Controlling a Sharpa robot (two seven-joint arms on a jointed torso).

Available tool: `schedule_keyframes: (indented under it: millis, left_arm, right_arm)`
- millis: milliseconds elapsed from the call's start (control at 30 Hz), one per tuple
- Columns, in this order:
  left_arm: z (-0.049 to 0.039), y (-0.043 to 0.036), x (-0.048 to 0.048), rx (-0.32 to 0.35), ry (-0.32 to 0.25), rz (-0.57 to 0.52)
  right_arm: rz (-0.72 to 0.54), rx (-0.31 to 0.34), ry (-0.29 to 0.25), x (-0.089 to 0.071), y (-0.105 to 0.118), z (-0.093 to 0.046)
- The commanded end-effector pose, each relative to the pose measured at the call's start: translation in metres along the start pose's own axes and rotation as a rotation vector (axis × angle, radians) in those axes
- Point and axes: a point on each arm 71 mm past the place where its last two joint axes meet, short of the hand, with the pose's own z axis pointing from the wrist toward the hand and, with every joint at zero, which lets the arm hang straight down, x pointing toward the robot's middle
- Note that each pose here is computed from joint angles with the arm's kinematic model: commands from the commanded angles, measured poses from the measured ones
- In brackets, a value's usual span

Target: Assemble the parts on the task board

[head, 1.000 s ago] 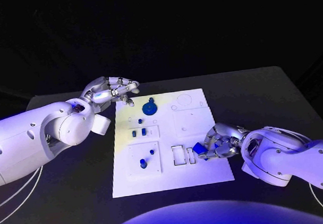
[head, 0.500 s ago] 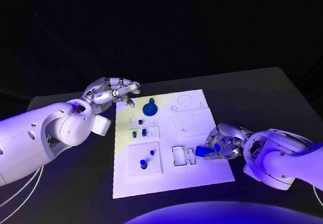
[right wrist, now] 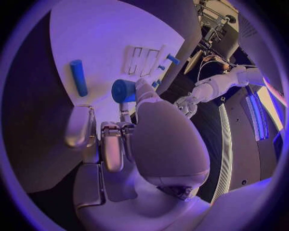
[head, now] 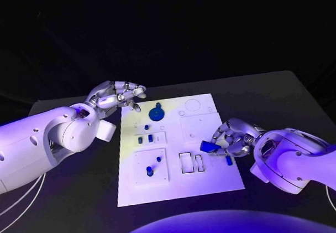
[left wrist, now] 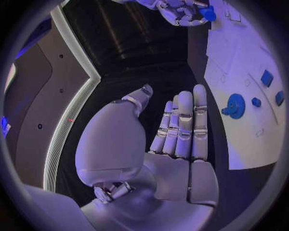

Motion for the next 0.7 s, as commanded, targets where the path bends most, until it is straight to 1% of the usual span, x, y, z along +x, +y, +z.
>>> schedule_keyframes:
  millis: [33, 400, 533, 700]
  left_arm:
    - [0.0005, -0.0012, 0.0023, 0.011, 0.017, -0.003]
    - [0.0007, -0.0014, 0.0035, 0.012, 0.020, -0.003]
    - [0.0008, -0.0016, 0.0043, 0.013, 0.024, -0.004]
    - [0.0006, -0.0021, 0.0048, 0.018, 0.025, -0.009]
  right_arm:
    - [0.038, -0.005, -0.008, 0.001, 0.005, -0.001]
    - [0.048, -0.025, 0.057, 0.019, 0.021, 0.011]
    - [0.043, -0.022, 0.083, 0.028, 0.023, 0.015]
    - [0.037, -0.015, 0.101, 0.036, 0.024, 0.019]
